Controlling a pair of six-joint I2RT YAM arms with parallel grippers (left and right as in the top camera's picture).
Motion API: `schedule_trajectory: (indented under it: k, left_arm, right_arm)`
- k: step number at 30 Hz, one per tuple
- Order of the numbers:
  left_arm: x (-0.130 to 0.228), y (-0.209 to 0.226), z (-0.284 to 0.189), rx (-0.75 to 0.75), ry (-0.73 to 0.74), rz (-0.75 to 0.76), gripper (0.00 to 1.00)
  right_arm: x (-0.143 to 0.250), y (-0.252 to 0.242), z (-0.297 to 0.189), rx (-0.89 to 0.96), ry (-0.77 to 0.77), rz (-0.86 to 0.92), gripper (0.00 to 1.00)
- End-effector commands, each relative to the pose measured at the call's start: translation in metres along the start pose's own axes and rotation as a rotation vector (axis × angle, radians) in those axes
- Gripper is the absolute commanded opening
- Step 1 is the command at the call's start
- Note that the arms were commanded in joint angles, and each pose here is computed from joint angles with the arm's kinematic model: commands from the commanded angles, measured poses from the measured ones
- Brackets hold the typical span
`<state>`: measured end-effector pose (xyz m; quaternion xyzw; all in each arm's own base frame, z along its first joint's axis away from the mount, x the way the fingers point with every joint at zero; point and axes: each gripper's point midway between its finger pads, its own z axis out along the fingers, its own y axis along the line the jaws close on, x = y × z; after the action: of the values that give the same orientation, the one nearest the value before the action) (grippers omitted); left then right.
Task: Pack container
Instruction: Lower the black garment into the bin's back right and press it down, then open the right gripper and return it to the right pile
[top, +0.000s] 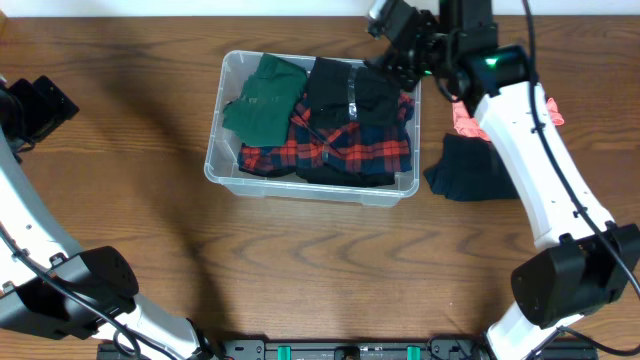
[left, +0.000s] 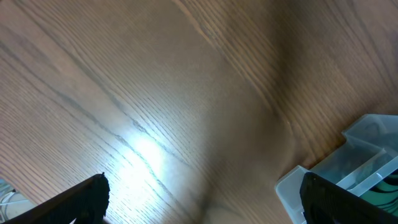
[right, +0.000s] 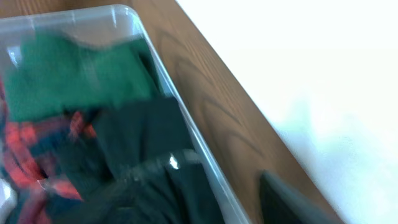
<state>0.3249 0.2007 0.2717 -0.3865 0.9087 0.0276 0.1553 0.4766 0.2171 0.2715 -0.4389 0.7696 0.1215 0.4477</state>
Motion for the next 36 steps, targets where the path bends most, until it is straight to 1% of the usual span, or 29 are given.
schedule_trajectory:
  k: [1, 3, 5, 8, 11, 18, 28, 31, 36]
  left_arm:
    - [0.001, 0.001, 0.002, -0.004, 0.008, -0.012, 0.98]
    - [0.001, 0.001, 0.002, -0.004, 0.008, -0.012, 0.98]
    - [0.001, 0.001, 0.002, -0.004, 0.008, -0.012, 0.98]
    - [0.001, 0.001, 0.002, -0.004, 0.008, -0.012, 0.98]
    - [0.001, 0.001, 0.002, -0.004, 0.008, -0.012, 0.98]
    - [0.001, 0.001, 0.002, -0.004, 0.008, -0.012, 0.98]
    - [0.001, 0.001, 0.002, -0.004, 0.008, -0.012, 0.98]
    - [0.001, 0.001, 0.002, -0.004, 0.008, -0.012, 0.98]
    - [0.001, 0.001, 0.002, -0.004, 0.008, -0.012, 0.98]
  right_arm:
    - [-0.013, 0.013, 0.012, -0.027, -0.024, 0.279, 0.47]
    - [-0.007, 0.013, 0.023, 0.005, 0.005, 0.415, 0.47]
    - [0.007, 0.010, 0.036, 0.076, 0.060, 0.501, 0.47]
    - [0.025, 0.016, 0.055, 0.100, 0.118, 0.567, 0.49]
    - [0.040, 0.028, 0.074, 0.080, 0.169, 0.614, 0.47]
    - [0.075, 0.045, 0.104, 0.057, 0.277, 0.638, 0.45]
    - [0.131, 0.061, 0.138, 0.033, 0.416, 0.669, 0.47]
    - [0.137, 0.063, 0.142, 0.030, 0.431, 0.673, 0.48]
    - [0.135, 0.059, 0.143, 0.035, 0.415, 0.672, 0.49]
